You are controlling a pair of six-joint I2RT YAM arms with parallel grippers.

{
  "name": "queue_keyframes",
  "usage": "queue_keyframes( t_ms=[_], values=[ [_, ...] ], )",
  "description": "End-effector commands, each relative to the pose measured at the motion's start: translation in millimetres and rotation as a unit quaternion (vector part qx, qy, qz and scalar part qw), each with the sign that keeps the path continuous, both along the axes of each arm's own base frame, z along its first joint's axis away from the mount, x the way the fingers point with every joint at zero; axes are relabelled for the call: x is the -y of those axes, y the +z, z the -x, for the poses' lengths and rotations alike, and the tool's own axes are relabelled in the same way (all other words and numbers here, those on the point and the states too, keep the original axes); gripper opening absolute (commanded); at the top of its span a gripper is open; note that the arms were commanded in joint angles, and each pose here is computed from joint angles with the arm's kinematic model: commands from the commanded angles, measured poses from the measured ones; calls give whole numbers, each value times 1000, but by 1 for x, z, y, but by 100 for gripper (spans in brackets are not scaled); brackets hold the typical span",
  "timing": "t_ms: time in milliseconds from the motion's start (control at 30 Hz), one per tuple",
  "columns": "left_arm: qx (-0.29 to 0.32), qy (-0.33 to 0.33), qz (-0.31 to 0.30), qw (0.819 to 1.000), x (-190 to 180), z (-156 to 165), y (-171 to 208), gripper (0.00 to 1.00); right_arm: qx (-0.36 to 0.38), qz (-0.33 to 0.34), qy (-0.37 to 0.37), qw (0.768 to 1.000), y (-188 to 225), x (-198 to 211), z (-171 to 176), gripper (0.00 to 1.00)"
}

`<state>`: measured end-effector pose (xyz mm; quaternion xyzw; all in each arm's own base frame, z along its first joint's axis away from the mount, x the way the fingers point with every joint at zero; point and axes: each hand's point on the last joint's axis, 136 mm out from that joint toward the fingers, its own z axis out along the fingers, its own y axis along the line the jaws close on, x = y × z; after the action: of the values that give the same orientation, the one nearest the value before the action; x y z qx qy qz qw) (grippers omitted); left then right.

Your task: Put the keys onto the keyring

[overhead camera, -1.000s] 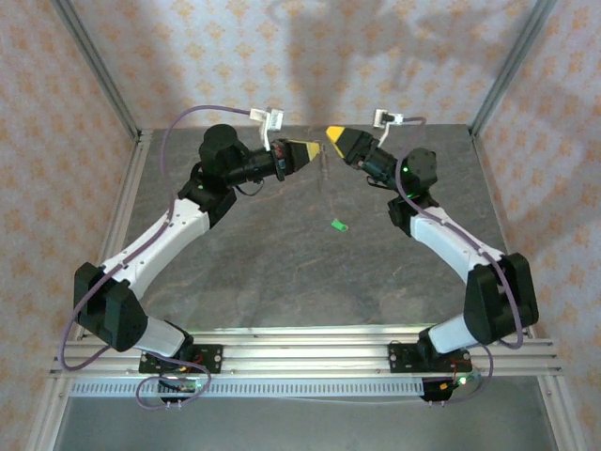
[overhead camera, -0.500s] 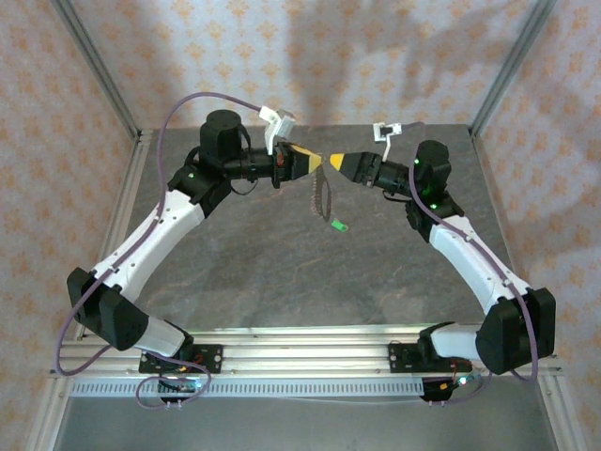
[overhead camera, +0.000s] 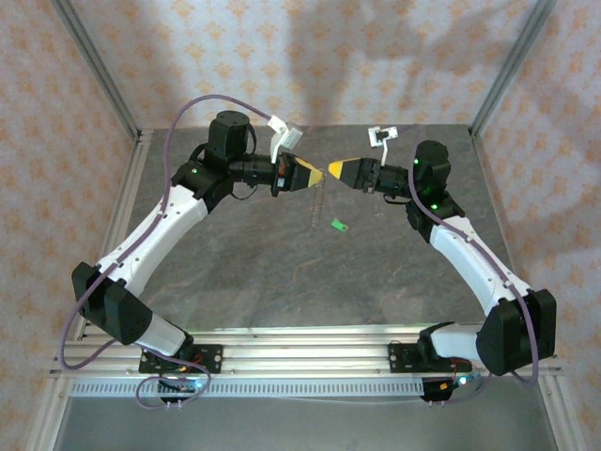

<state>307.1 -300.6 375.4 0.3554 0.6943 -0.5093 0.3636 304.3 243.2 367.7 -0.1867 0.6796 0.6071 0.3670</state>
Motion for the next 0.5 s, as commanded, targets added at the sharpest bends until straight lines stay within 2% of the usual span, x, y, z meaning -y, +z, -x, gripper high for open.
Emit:
queue_keyframes(
  t_ms=[0,467],
  values=[
    [23,-25,11,999,2,7,17,0,60,-20,21,998,36,0,15,37],
    [24,-37,9,999,6,9,17,0,67,-27,48,996,42,-12,27,29]
  ],
)
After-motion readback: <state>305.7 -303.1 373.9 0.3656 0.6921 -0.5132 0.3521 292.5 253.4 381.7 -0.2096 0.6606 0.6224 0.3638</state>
